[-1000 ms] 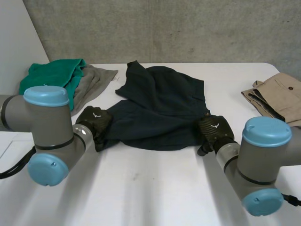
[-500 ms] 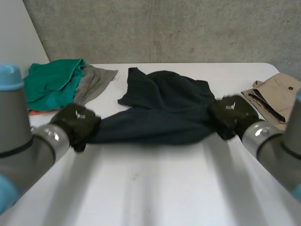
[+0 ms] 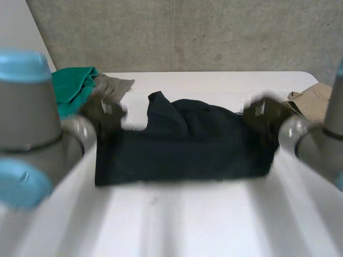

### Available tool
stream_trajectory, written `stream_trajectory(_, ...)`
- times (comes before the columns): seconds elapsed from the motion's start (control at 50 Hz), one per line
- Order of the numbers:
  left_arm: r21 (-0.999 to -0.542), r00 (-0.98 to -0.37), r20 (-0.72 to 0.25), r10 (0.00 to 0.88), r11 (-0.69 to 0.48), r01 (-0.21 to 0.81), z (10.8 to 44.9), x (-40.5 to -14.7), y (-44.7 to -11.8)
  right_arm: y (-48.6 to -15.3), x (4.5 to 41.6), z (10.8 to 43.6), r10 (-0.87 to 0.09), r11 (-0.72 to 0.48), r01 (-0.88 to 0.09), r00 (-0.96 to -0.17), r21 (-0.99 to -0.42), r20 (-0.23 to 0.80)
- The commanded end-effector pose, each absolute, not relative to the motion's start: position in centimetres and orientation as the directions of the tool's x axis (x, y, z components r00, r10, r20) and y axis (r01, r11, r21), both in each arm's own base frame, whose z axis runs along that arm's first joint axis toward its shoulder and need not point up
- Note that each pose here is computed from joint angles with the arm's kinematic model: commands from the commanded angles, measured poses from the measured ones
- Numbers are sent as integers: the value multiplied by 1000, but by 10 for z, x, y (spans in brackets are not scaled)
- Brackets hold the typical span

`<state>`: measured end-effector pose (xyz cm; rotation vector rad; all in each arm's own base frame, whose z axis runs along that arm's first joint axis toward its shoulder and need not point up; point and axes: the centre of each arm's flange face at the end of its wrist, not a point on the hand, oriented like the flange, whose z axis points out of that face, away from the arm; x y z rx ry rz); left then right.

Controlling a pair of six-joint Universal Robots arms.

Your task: Fold the laundry.

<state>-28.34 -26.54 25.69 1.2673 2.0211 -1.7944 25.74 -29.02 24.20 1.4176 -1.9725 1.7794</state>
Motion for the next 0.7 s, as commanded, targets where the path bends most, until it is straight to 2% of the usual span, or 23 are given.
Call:
stream_trajectory(0.02, -860, -863, -446, 238, -382, 339, 383, -288, -312, -338, 285, 370, -71, -571, -433, -820, -698, 568)
stream_trajectory(0.08, -858, -924, -331, 192, -469, 210, 422, -278, -313, -337, 287, 406, 5, -710, -333, -883, -620, 469)
stream_trajectory(0.1, -851, -952, -253, 175, -509, 132, 440, -271, -312, -334, 287, 424, 25, -780, -267, -917, -566, 398)
stream_trajectory(0.16, -833, -970, -168, 177, -551, 44, 457, -264, -309, -330, 289, 440, 22, -845, -190, -946, -500, 322)
stream_trajectory(0.18, -825, -973, -134, 187, -564, 5, 462, -264, -307, -330, 289, 442, 9, -852, -166, -952, -497, 304)
stream_trajectory(0.24, -826, -972, -131, 197, -564, -3, 460, -265, -307, -333, 290, 437, -21, -838, -149, -953, -526, 303)
stream_trajectory(0.28, -843, -967, -150, 206, -537, 17, 449, -268, -308, -340, 292, 422, -49, -803, -155, -945, -575, 324)
stream_trajectory(0.4, -915, -945, -208, 252, -391, 97, 389, -274, -316, -356, 291, 367, -119, -659, -220, -914, -720, 388)
stream_trajectory(0.42, -934, -936, -222, 275, -334, 124, 367, -277, -316, -360, 290, 346, -143, -598, -249, -902, -762, 407)
stream_trajectory(0.46, -948, -923, -239, 300, -277, 155, 342, -279, -315, -361, 288, 321, -177, -526, -281, -886, -802, 427)
stream_trajectory(0.48, -954, -916, -248, 316, -247, 173, 330, -280, -314, -359, 286, 293, -218, -442, -319, -868, -838, 445)
stream_trajectory(0.5, -958, -899, -268, 346, -191, 212, 305, -283, -311, -357, 285, 278, -240, -397, -339, -859, -853, 452)
stream_trajectory(0.54, -956, -877, -293, 381, -132, 262, 276, -285, -307, -351, 282, 251, -286, -311, -375, -839, -873, 463)
stream_trajectory(0.56, -947, -851, -315, 421, -84, 309, 250, -289, -301, -345, 278, 223, -329, -223, -416, -819, -882, 470)
stream_trajectory(0.64, -903, -781, -366, 506, 9, 429, 193, -292, -287, -324, 268, 169, -420, -47, -505, -773, -862, 476)
stream_trajectory(0.7, -875, -747, -392, 537, 33, 483, 174, -292, -278, -313, 262, 152, -451, 10, -544, -751, -839, 482)
